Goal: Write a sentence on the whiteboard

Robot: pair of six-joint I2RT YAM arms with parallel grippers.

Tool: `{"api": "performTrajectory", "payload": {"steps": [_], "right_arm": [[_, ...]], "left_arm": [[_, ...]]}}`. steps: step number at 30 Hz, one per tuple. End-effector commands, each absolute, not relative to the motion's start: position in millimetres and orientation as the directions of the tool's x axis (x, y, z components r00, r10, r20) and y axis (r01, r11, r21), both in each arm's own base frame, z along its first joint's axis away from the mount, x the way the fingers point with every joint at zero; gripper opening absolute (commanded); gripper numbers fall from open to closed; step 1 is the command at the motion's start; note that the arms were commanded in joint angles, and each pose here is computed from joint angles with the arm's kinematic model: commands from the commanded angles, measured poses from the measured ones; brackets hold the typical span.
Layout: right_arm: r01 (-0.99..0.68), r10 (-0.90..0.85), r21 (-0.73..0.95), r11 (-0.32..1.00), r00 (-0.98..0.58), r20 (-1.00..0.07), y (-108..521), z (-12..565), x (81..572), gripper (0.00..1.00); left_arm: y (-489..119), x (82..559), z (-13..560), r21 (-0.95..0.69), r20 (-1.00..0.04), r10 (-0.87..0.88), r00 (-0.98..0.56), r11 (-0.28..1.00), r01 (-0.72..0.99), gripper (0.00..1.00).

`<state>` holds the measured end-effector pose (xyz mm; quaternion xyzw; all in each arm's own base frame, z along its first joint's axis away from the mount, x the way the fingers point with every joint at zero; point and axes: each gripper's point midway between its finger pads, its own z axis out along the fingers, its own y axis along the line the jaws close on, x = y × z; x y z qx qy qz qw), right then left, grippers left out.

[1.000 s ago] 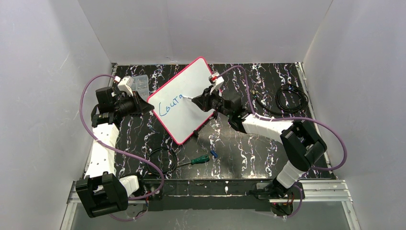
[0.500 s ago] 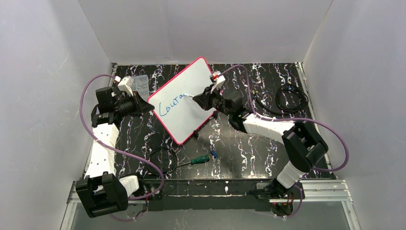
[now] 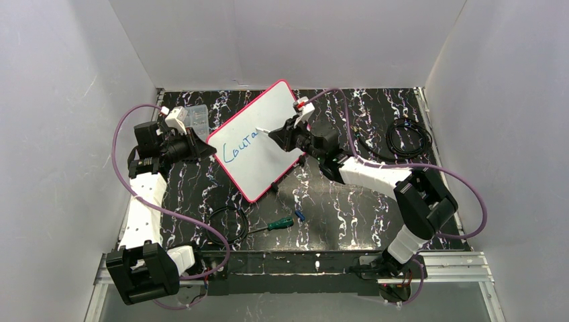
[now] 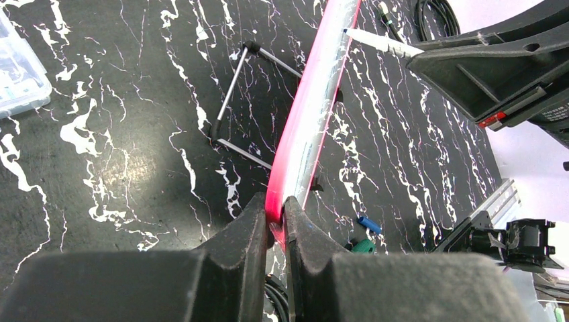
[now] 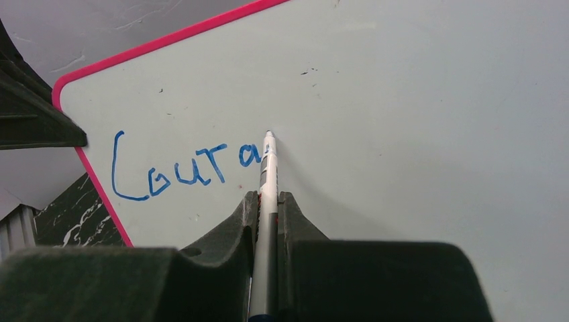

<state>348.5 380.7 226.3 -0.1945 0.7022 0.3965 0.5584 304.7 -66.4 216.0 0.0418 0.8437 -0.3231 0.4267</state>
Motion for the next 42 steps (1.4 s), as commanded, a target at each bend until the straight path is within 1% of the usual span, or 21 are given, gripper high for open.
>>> {"api": "performTrajectory", "payload": {"steps": [1, 9, 18, 26, 42], "right_arm": [[-0.741, 0.194, 0.319, 0.591, -0.253, -0.948, 388, 247, 356, 0.01], [-0.766, 0.167, 0.312, 0.562, -0.264, -0.95, 391, 242, 349, 0.01], [-0.745, 0.134, 0.318, 0.586, -0.297, -0.945, 382, 220, 343, 0.01], [-0.727, 0.13, 0.312, 0.612, -0.297, -0.946, 374, 215, 342, 0.01], [-0.701, 0.173, 0.285, 0.654, -0.228, -0.958, 373, 244, 360, 0.01]], "left_arm": [[-63, 302, 212, -0.479, -0.752, -0.175, -0.636, 0.807, 0.344, 0.0], [-63, 302, 212, -0.48, -0.751, -0.176, -0.636, 0.807, 0.344, 0.0], [-63, 302, 212, -0.478, -0.752, -0.175, -0.635, 0.808, 0.344, 0.0], [-63, 302, 212, -0.48, -0.751, -0.176, -0.637, 0.808, 0.343, 0.0], [-63, 302, 212, -0.479, -0.751, -0.175, -0.636, 0.808, 0.344, 0.0]]}}
